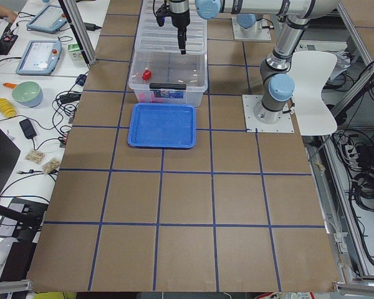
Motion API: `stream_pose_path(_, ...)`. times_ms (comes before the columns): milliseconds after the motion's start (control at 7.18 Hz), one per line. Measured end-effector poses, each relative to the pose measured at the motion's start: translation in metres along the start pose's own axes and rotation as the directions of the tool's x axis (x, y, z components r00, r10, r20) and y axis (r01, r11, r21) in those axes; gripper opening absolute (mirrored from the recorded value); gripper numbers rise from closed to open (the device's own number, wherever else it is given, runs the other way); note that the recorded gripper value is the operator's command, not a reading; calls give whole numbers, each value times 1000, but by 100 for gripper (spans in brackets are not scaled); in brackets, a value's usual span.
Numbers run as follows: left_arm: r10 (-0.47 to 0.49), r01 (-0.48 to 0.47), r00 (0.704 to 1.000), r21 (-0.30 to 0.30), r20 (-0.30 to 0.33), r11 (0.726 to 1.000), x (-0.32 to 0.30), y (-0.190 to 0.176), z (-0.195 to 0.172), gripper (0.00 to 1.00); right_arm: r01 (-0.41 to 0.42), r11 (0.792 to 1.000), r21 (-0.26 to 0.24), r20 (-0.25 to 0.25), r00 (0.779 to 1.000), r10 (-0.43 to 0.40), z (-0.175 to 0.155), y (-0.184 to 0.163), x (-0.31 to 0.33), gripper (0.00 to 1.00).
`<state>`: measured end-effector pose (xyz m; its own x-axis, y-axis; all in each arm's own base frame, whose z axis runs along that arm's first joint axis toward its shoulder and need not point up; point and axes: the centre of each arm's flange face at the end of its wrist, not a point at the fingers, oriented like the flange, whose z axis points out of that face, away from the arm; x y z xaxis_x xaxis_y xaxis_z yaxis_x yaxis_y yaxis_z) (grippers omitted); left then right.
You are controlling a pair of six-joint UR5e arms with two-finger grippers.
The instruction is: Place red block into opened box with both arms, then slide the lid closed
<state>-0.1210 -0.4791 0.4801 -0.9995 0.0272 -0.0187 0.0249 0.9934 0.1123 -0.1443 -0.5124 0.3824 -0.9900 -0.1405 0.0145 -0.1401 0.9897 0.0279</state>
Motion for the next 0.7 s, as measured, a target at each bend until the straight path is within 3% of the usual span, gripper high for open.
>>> stream_pose_path(279,-2,2,1000,0,0,1000,-1,0,0,100,-16,1000,14,-13,1000,16,28,3,-3,100)
stream_pose_path(697,-3,3,1000,3,0,1000,-2,-1,0,100,-69,998,15,-6,998,69,35,4,-6,100)
